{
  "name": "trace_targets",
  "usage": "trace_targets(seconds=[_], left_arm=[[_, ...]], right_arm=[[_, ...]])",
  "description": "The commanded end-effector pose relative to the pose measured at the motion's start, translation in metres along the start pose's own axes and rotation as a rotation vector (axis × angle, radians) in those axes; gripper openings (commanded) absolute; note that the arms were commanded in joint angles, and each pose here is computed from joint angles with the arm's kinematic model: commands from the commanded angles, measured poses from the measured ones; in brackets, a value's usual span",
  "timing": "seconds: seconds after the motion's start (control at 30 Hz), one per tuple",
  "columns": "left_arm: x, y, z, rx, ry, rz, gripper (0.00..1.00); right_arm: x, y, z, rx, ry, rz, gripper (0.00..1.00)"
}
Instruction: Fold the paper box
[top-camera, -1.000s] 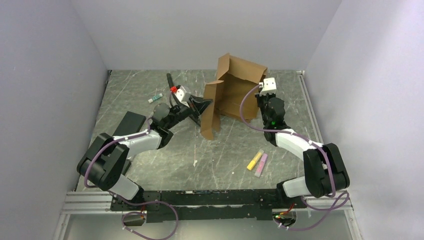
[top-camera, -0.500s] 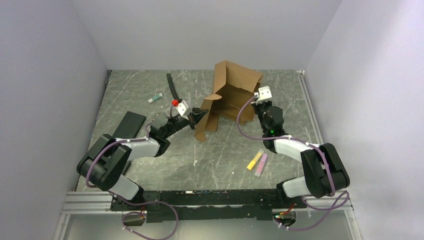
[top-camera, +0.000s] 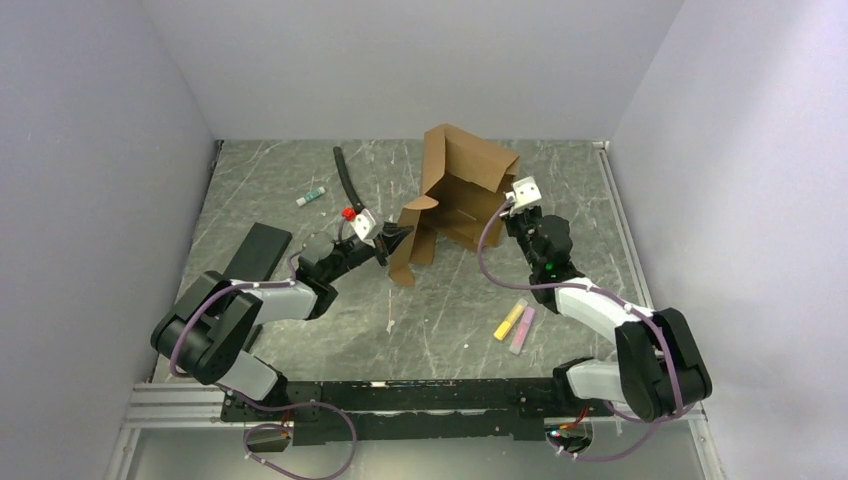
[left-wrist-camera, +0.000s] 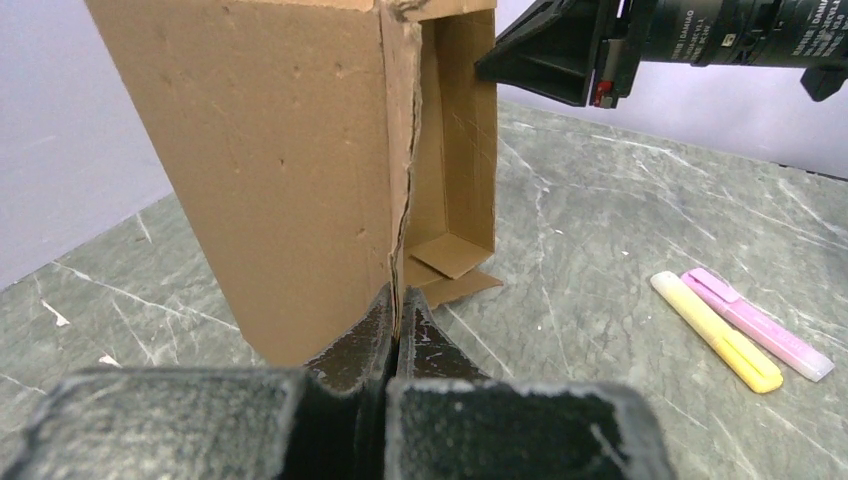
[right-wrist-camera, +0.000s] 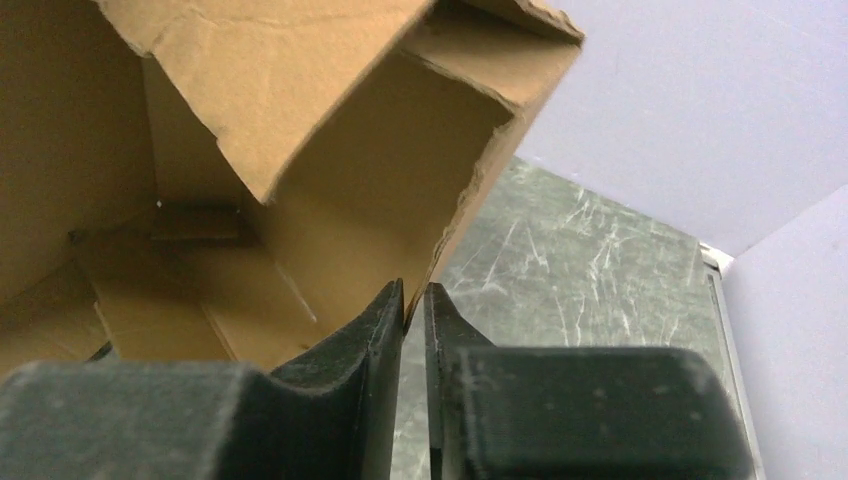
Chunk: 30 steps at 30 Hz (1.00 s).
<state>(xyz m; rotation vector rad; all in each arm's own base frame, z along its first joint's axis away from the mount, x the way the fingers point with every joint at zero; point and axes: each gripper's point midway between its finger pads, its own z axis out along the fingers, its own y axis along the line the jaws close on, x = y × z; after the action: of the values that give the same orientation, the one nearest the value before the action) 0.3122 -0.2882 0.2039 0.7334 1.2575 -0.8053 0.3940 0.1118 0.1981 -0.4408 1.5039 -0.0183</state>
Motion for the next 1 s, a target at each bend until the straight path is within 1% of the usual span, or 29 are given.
trace_targets(seconds=[0.0, 0.07, 0.13, 0.23, 0.27, 0.33, 0.5, 0.57, 0.63, 0.73, 0.77, 0.83, 0.87, 0.9, 0.97], left_arm=[[0.004, -0.001, -0.005, 0.006, 0.02, 0.04, 0.0], [0.005, -0.001, -0.006, 0.001, 0.028, 0.038, 0.0], [0.007, 0.0, -0.007, -0.001, 0.038, 0.033, 0.0], [0.009, 0.0, -0.007, -0.006, 0.046, 0.03, 0.0], [0.008, 0.002, -0.007, -0.006, 0.046, 0.059, 0.0], [0.009, 0.003, -0.007, -0.01, 0.05, 0.063, 0.0], [0.01, 0.003, -0.008, -0.015, 0.058, 0.064, 0.0], [0.01, 0.003, -0.008, -0.015, 0.06, 0.063, 0.0], [0.009, 0.003, -0.008, -0.012, 0.059, 0.061, 0.0], [0.009, 0.003, -0.008, -0.012, 0.06, 0.059, 0.0], [0.009, 0.002, -0.008, -0.011, 0.061, 0.057, 0.0], [0.007, 0.002, -0.008, -0.01, 0.058, 0.056, 0.0], [0.007, 0.002, -0.008, -0.01, 0.059, 0.055, 0.0], [0.007, 0.002, -0.008, -0.008, 0.059, 0.053, 0.0], [0.005, 0.001, -0.008, -0.005, 0.058, 0.049, 0.0]], right_arm=[[-0.016, 0.005, -0.007, -0.046, -0.028, -0.009, 0.21], [-0.015, 0.003, -0.008, -0.05, -0.003, -0.01, 0.24], [-0.016, 0.006, -0.008, -0.092, 0.016, -0.007, 0.3], [-0.017, 0.007, -0.01, -0.135, 0.058, -0.011, 0.34], [-0.017, 0.008, -0.011, -0.161, 0.08, -0.013, 0.35], [-0.016, 0.01, -0.014, -0.201, 0.116, -0.029, 0.38], [-0.011, 0.01, -0.03, -0.297, 0.189, -0.067, 0.53], [-0.013, 0.011, -0.039, -0.361, 0.205, -0.092, 0.62], [-0.011, 0.017, -0.053, -0.459, 0.241, -0.124, 0.69], [-0.014, 0.03, -0.08, -0.63, 0.281, -0.19, 0.86], [-0.016, 0.033, -0.087, -0.68, 0.285, -0.212, 0.87], [-0.025, 0.034, -0.098, -0.75, 0.274, -0.216, 0.93], [-0.03, 0.036, -0.108, -0.8, 0.277, -0.214, 0.95], [-0.036, 0.036, -0.112, -0.831, 0.265, -0.238, 0.96], [-0.056, 0.034, -0.116, -0.857, 0.238, -0.233, 0.99]])
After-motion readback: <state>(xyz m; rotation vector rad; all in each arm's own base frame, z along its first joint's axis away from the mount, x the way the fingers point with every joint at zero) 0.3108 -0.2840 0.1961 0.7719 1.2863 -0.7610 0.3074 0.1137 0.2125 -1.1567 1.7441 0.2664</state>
